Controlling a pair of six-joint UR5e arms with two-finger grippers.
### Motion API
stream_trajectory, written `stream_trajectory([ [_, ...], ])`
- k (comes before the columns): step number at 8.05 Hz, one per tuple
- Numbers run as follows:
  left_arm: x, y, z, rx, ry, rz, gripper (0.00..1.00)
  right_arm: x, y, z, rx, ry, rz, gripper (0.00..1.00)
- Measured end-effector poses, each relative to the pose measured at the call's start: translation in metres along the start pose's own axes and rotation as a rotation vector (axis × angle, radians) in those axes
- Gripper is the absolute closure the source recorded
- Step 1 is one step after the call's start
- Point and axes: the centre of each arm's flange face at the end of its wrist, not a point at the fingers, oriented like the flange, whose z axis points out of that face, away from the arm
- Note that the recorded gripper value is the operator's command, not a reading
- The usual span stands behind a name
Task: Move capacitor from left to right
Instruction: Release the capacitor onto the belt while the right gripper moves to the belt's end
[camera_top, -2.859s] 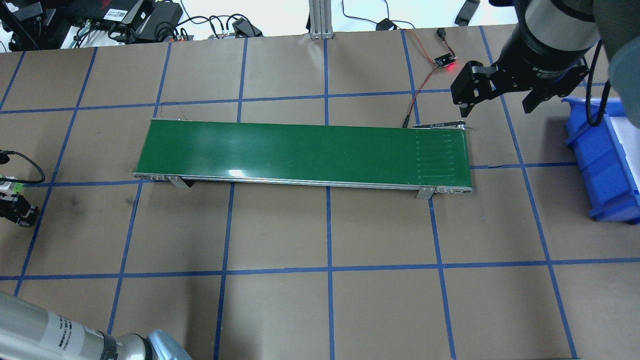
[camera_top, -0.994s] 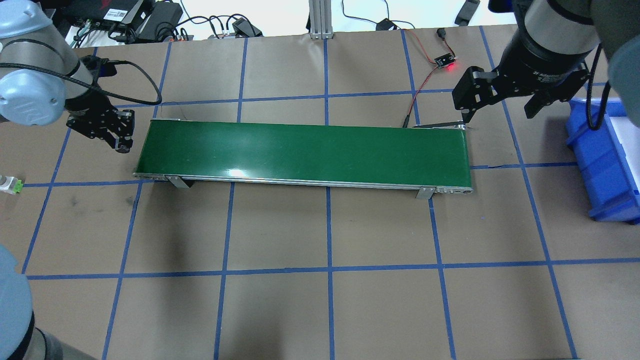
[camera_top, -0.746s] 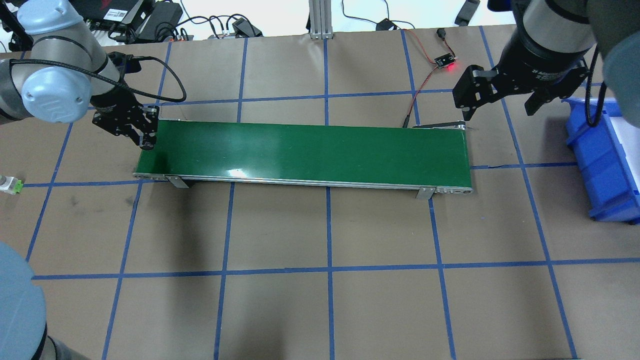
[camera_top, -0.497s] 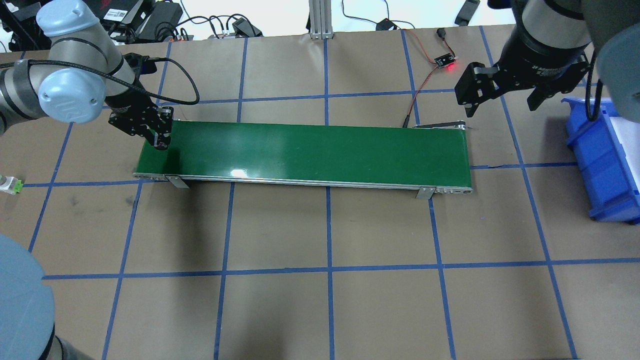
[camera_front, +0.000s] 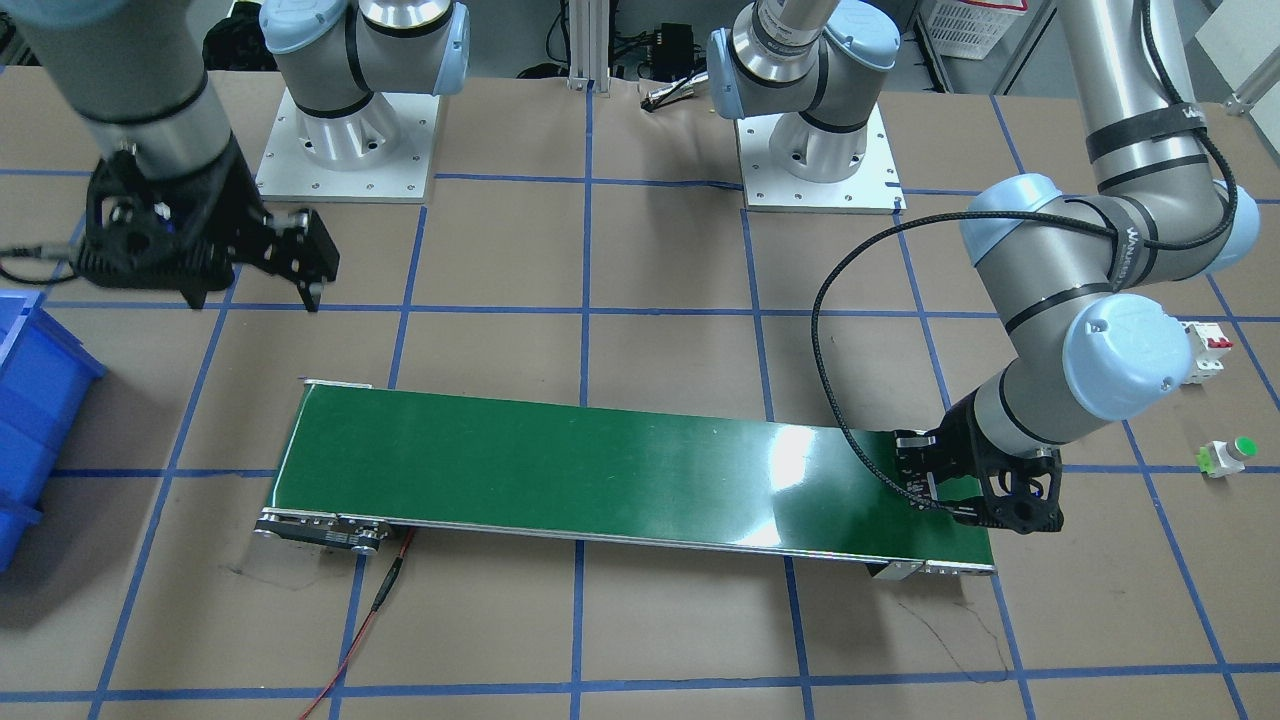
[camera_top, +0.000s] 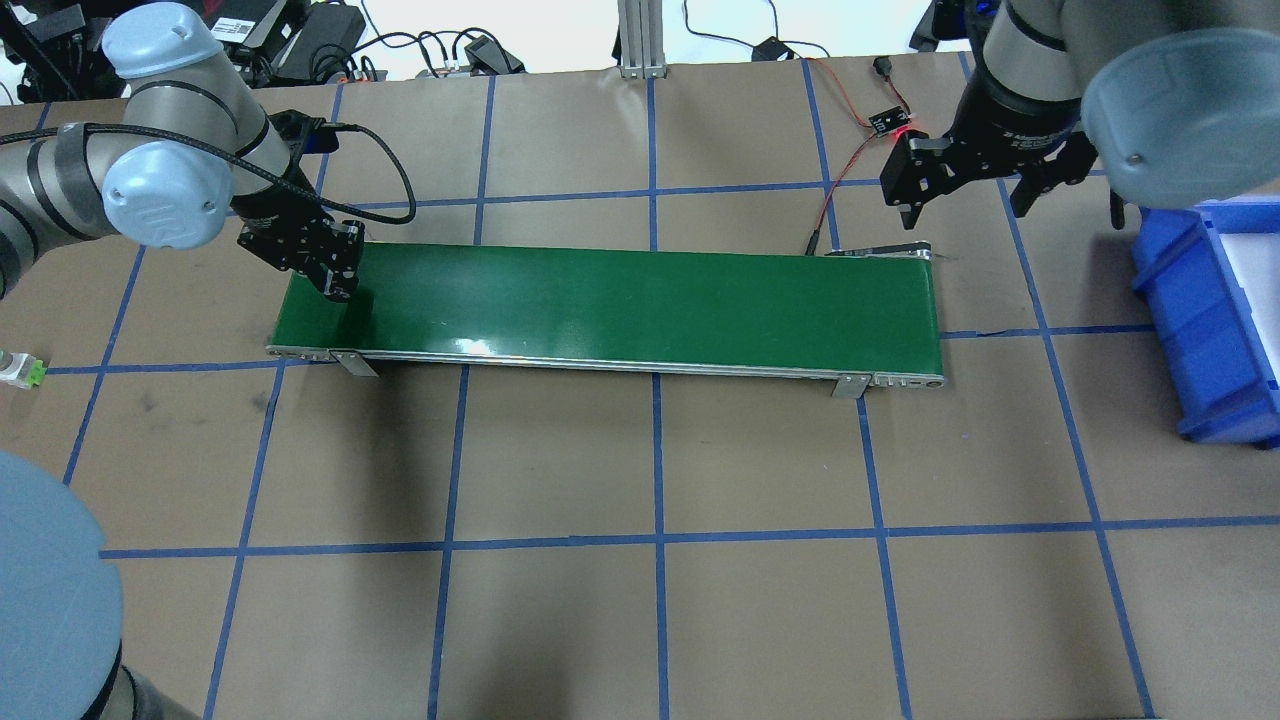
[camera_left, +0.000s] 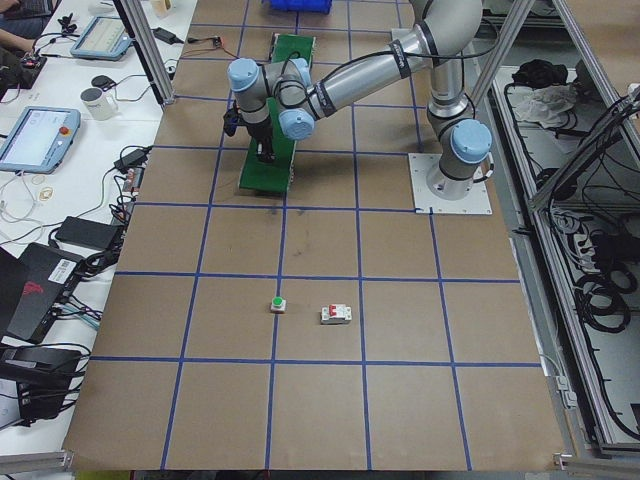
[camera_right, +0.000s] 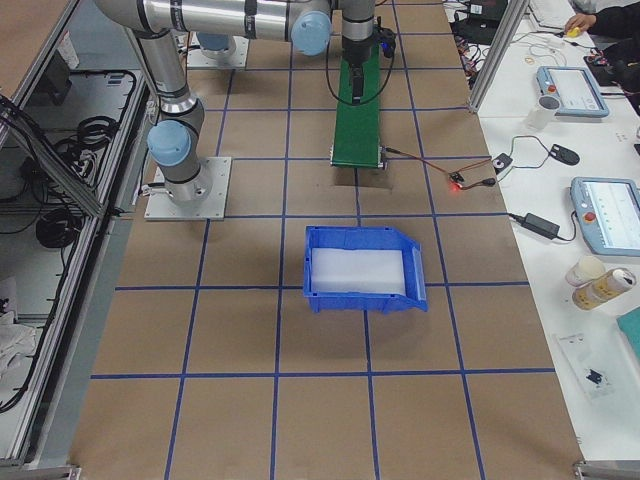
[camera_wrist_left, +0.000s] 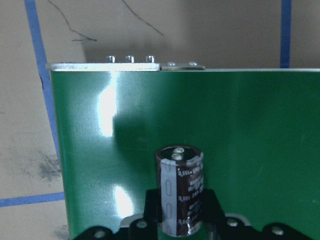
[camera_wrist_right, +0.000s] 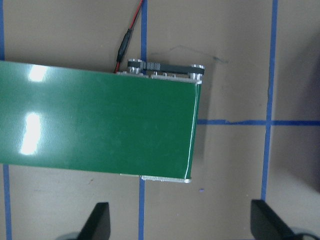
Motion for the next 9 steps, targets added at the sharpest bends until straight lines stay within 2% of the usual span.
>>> stream_trajectory([
  [1,0.0,-0.001,0.004,-0.007,0.002,0.005,0.97,0.0,-0.017,0.019,0.018,0.001,-0.002,0.0],
  [2,0.001,-0.001,0.008,-0.012,0.005,0.006,0.25,-0.001,-0.033,0.04,0.022,0.0,-0.004,0.0],
  [3,0.001,-0.002,0.009,-0.012,0.008,0.001,0.09,-0.002,-0.049,0.059,0.044,-0.007,-0.004,0.0],
  [4,0.004,-0.003,0.009,-0.003,0.012,-0.001,0.0,-0.005,-0.063,0.08,0.061,-0.022,-0.003,0.02],
  [5,0.008,-0.006,0.005,0.031,0.023,-0.001,0.0,-0.008,-0.073,0.1,0.072,-0.042,-0.003,0.02],
  [7,0.018,-0.009,-0.005,0.082,0.038,-0.04,0.0,-0.009,-0.069,0.143,0.067,-0.084,0.005,0.01],
  [8,0.029,-0.005,-0.014,0.081,0.039,-0.06,0.0,-0.003,-0.063,0.162,0.048,-0.152,0.025,0.02],
  [9,0.044,0.006,-0.028,0.062,0.04,-0.085,0.0,0.006,-0.056,0.181,0.02,-0.242,0.036,0.02],
])
